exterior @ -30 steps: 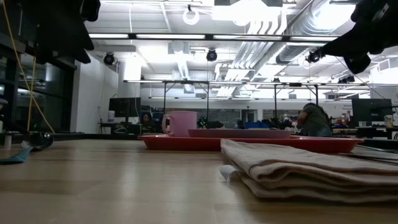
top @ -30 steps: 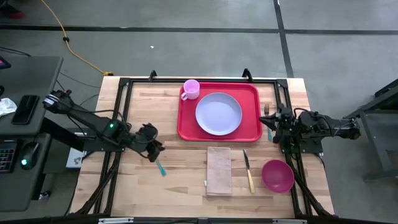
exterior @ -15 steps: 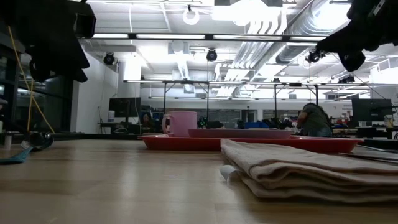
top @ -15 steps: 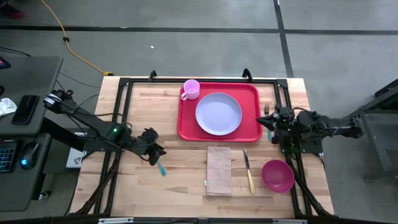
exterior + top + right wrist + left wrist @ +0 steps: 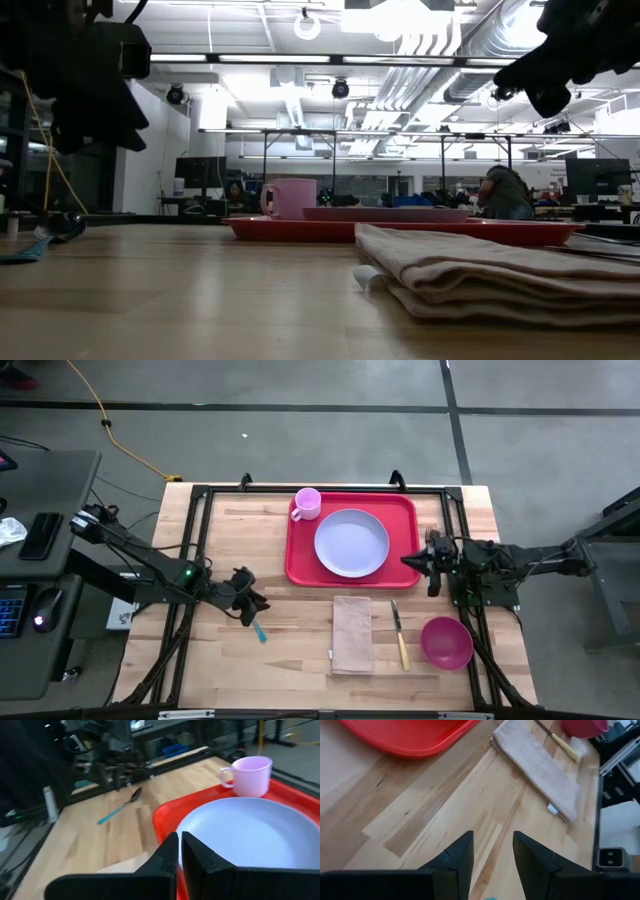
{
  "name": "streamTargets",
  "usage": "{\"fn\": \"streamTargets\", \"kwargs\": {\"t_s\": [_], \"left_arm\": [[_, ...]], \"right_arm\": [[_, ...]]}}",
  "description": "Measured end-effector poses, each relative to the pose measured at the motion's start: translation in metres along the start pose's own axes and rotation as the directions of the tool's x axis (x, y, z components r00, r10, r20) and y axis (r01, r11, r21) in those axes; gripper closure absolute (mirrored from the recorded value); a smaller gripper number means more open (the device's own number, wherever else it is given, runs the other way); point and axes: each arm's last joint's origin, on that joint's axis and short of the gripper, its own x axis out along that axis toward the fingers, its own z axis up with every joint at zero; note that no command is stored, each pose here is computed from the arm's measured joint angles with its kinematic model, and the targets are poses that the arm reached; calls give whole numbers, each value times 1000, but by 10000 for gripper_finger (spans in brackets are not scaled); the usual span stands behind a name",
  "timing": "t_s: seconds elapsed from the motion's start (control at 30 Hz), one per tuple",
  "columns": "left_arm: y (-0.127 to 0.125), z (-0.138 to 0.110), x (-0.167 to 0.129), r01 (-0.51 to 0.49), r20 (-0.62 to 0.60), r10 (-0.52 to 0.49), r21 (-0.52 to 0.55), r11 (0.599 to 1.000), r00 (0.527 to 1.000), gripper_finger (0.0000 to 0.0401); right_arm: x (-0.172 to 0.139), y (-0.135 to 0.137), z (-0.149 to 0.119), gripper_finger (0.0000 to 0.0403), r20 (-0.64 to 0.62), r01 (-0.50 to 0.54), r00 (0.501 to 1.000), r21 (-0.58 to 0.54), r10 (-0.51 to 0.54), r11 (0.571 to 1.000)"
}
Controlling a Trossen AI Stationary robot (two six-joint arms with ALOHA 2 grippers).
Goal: Set up tray
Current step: Put the red bowl on the blue plate on the red serving tray
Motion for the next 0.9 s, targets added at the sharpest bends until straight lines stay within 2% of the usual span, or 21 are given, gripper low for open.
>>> {"fn": "streamTargets", "kwargs": {"t_s": [0.17,0.57,0.77,0.9], "left_arm": [[8,-6,4,16,10,-16,-5,1000,1000,235],[30,-23,13,95,52,-94,-20,995,994,235],[30,-25,13,110,14,-110,19,994,994,235],[29,-25,13,136,-18,-136,8,991,991,235]], "right_arm": [[0,1,0,402,-7,-38,999,47,39,998],[2,11,18,402,-28,-106,994,26,107,994],[4,18,34,402,-162,-101,982,0,100,995],[2,21,43,402,-230,-89,970,-29,80,996]]}}
